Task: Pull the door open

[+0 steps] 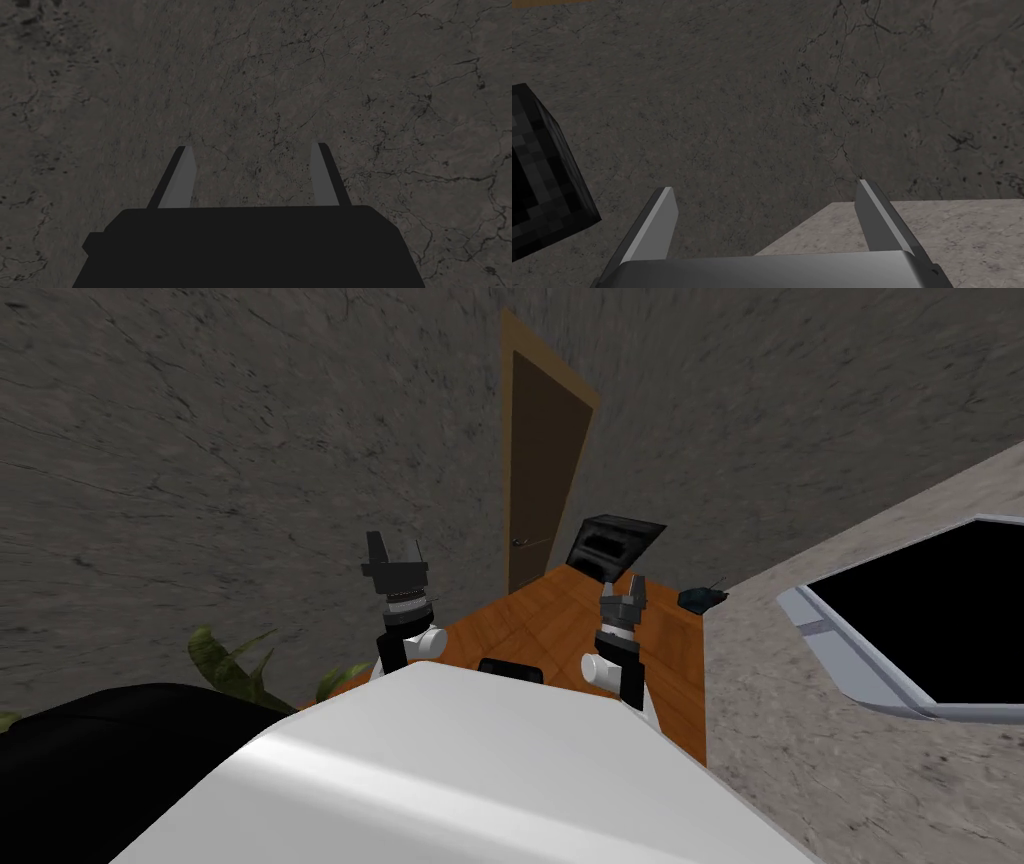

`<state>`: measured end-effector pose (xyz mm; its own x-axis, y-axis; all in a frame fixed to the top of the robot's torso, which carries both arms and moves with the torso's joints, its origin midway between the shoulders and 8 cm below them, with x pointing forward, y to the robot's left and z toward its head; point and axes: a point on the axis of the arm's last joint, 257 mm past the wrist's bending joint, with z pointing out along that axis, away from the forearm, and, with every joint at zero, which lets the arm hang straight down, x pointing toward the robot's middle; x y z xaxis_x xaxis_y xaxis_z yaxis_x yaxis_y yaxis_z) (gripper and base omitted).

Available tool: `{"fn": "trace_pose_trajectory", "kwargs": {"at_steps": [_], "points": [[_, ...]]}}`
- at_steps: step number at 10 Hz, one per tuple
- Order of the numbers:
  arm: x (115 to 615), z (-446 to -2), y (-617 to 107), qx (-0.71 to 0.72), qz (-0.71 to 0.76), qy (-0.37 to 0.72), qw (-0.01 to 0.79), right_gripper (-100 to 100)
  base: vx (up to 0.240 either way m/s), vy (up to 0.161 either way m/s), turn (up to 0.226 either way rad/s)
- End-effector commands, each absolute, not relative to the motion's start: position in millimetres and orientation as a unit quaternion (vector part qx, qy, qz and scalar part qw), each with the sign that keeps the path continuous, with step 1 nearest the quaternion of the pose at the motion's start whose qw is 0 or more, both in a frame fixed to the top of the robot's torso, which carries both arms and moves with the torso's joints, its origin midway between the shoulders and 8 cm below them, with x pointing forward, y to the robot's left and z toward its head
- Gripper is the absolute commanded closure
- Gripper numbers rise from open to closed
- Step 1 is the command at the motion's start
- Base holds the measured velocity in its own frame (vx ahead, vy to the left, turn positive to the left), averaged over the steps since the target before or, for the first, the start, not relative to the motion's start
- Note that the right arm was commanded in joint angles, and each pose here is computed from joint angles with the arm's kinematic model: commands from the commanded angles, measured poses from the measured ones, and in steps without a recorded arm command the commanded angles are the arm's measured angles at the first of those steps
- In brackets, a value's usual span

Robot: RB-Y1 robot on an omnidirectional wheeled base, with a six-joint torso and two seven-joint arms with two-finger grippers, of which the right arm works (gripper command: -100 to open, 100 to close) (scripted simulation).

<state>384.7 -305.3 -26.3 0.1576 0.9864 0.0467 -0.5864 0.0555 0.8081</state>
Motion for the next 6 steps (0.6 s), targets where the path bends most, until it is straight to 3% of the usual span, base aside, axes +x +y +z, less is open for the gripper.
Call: {"fn": "trace_pose_trajectory", "kwargs": {"at_steps": [1, 6], "points": [[390, -35, -305, 0.362, 0.585, 0.286, 0.667, -100, 0.099, -0.045, 0.123], [409, -65, -306, 0.373, 0.580, 0.308, 0.656, -100, 0.095, -0.040, 0.147]]}}
